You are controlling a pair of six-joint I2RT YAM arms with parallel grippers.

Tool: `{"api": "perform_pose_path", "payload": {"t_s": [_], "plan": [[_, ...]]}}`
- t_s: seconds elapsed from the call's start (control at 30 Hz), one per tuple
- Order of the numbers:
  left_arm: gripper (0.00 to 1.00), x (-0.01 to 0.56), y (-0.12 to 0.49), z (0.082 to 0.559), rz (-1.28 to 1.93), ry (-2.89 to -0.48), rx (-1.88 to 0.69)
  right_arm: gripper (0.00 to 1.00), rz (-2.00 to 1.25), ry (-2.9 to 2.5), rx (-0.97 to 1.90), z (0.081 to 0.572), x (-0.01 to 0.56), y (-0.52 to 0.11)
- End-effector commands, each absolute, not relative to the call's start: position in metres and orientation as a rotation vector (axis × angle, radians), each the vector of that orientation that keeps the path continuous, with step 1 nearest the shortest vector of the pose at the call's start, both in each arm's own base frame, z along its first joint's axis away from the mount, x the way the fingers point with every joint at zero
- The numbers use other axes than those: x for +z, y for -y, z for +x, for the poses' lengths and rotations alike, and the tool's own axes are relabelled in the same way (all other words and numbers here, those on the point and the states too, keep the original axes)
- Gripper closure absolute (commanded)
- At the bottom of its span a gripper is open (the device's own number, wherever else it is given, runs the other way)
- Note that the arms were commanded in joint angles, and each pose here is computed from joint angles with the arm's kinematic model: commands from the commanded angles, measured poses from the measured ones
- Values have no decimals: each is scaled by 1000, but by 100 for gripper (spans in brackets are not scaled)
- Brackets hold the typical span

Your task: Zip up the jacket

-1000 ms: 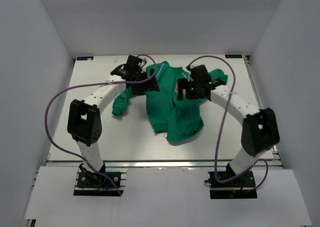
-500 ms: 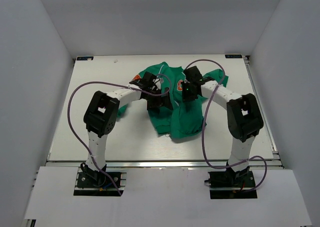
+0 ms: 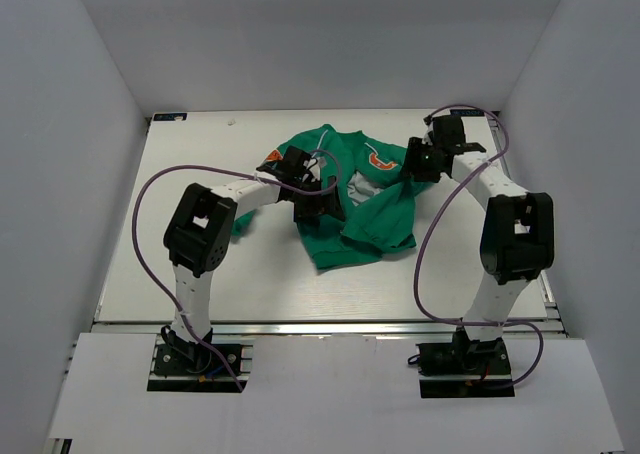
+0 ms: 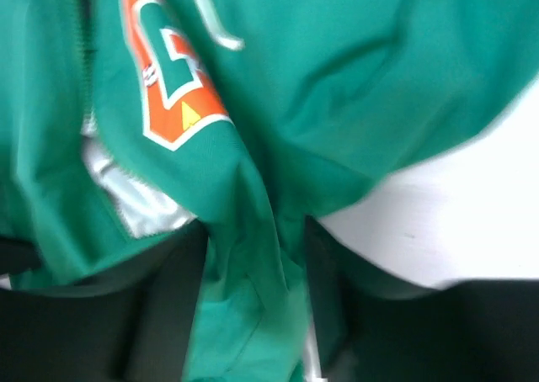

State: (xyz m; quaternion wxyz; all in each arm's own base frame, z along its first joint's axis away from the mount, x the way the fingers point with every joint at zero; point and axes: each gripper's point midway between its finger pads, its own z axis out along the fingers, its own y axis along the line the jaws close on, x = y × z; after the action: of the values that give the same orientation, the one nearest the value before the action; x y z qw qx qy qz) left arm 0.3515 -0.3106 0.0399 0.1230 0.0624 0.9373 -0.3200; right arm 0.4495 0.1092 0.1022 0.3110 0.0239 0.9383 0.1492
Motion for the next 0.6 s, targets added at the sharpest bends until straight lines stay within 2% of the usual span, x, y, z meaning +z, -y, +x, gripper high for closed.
{"api": "perform_pose_path", "payload": {"t_s": [0.0, 0.07, 0.13, 0.17, 0.33, 0.4, 0.43, 0.57], "plan": [[2, -19, 250, 321, 72, -2999, -580, 43, -97, -2414, 528, 443, 122, -136], [2, -13, 237, 334, 19, -2981, -550, 30, -139, -2363, 572, 430, 141, -141], [2, -8, 230, 343, -8, -2966, -539, 27, -179, -2357, 563, 410, 138, -146], [2, -1, 226, 351, -23, -2940, -539, 27, -215, -2288, 554, 401, 158, -150], [2, 30, 224, 376, -10, -2852, -517, 26, -596, -2294, 429, 321, 136, -196], [2, 48, 230, 385, 16, -2802, -552, 26, -747, -2305, 529, 286, 130, -222], [2, 54, 233, 387, 26, -2788, -572, 19, -799, -2322, 565, 272, 119, -227], [2, 74, 235, 393, 40, -2733, -588, 17, -912, -2284, 606, 252, 106, -254]]}}
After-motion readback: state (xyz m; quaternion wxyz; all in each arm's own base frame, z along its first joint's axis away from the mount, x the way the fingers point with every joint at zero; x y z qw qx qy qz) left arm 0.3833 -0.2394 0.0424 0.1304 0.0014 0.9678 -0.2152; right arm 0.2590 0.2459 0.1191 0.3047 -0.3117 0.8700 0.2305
